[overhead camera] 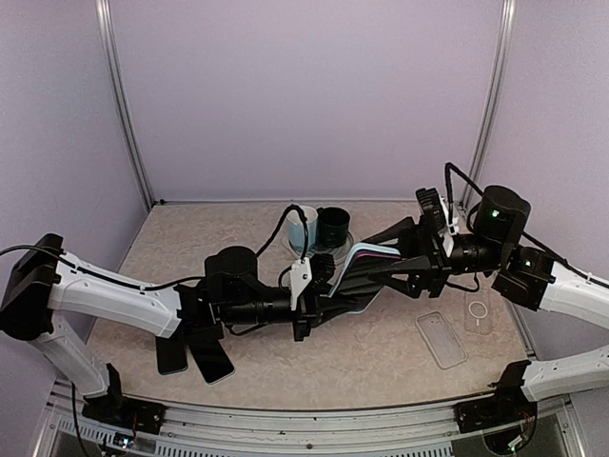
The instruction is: Put the phone into the phone case
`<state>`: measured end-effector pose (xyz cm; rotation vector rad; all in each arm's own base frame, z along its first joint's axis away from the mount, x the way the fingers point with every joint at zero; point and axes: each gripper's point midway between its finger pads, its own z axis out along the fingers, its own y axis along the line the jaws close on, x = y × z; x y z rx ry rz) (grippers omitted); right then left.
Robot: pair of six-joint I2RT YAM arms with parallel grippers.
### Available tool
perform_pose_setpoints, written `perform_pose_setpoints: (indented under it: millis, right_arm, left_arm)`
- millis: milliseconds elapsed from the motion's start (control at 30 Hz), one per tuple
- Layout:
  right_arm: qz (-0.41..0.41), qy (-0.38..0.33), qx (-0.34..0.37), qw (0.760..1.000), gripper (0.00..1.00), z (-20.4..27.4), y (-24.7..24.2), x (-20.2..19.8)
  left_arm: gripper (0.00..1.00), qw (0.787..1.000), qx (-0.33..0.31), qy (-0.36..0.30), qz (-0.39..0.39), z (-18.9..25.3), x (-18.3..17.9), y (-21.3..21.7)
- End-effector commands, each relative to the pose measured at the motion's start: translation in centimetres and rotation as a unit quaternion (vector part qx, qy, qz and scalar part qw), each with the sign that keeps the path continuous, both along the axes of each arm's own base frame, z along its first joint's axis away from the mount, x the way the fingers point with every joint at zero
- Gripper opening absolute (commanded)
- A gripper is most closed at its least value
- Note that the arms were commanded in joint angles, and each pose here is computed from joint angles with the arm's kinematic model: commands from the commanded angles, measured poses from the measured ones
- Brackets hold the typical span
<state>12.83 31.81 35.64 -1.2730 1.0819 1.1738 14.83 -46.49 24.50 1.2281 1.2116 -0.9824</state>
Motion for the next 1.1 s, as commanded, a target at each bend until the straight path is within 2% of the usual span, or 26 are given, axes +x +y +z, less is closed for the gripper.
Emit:
perform_pose_setpoints:
  millis: [0, 67, 100, 233, 300, 333, 433, 467, 500, 567, 600, 667, 733, 867, 900, 967, 1067]
  right_arm:
    - [0.003, 0.017, -0.033, 0.999, 0.51, -1.8, 0.2, 0.1]
    - [-0.011, 0.022, -0.045, 0.999, 0.55, -2.7, 0.2, 0.6]
    - [-0.012, 0.024, -0.047, 0.999, 0.53, -2.9, 0.2, 0.7]
    - [-0.001, 0.021, -0.043, 0.999, 0.24, -2.6, 0.3, 0.4]
    - [-0.006, 0.023, -0.053, 0.998, 0.04, -3.1, 0.4, 0.8]
    - [-0.011, 0.025, -0.058, 0.998, 0.00, -3.3, 0.4, 0.9]
    - [-0.019, 0.021, -0.055, 0.998, 0.00, -3.4, 0.3, 1.2]
    - [-0.021, 0.016, -0.051, 0.998, 0.00, -3.2, 0.3, 1.2]
    - [-0.023, 0.014, -0.048, 0.998, 0.00, -3.0, 0.2, 1.2]
    - [-0.027, 0.009, -0.044, 0.999, 0.00, -2.7, 0.2, 1.3]
    - [-0.029, 0.007, -0.043, 0.999, 0.00, -2.6, 0.2, 1.3]
    - [-0.031, 0.005, -0.041, 0.999, 0.00, -2.5, 0.2, 1.4]
    - [-0.031, -0.001, -0.039, 0.999, 0.00, -2.3, 0.1, 1.4]
    - [-0.024, -0.012, -0.032, 0.999, 0.00, -1.9, 0.1, 1.1]
    - [-0.019, -0.014, -0.030, 0.999, 0.00, -1.7, 0.1, 0.9]
    - [-0.012, -0.013, -0.029, 0.999, 0.00, -1.7, 0.2, 0.7]
    - [-0.014, -0.013, -0.033, 0.999, 0.00, -1.8, 0.2, 0.8]
  left_arm:
    - [0.00, 0.997, -0.057, -0.045, 0.019, 3.1, 0.3, 0.5]
    - [0.00, 0.997, -0.056, -0.045, 0.014, 2.8, 0.1, 0.6]
    - [0.00, 0.998, -0.054, -0.044, 0.012, 2.5, 0.1, 0.5]
    - [0.00, 0.998, -0.047, -0.042, 0.007, 1.8, -0.1, 0.5]
    - [0.00, 0.998, -0.053, -0.043, 0.007, 2.0, -0.1, 0.6]
    - [0.00, 0.998, -0.055, -0.043, 0.006, 2.2, -0.2, 0.7]
    - [0.00, 0.998, -0.053, -0.037, -0.001, 2.2, -0.4, 0.4]
    - [0.03, 0.998, -0.051, -0.034, -0.001, 2.3, -0.3, 0.3]
    - [0.12, 0.999, -0.047, -0.025, 0.000, 2.2, -0.3, 0.1]
    - [0.43, 0.999, -0.048, -0.014, -0.002, 2.4, -0.2, -0.1]
    - [0.53, 0.999, -0.050, -0.009, -0.007, 2.6, -0.3, -0.2]
    - [0.57, 0.998, -0.055, 0.003, -0.014, 3.1, -0.5, -0.5]
    - [0.51, 0.998, -0.056, 0.012, -0.012, 3.6, -0.3, -0.8]
    - [0.30, 0.999, -0.049, 0.012, -0.018, 3.4, -0.3, -1.3]
    - [0.23, 0.999, -0.044, 0.013, -0.023, 3.1, -0.4, -1.6]
    - [0.03, 0.999, -0.038, 0.016, -0.026, 3.0, -0.4, -2.0]
    - [0.00, 0.999, -0.035, 0.016, -0.020, 2.8, 0.0, -2.3]
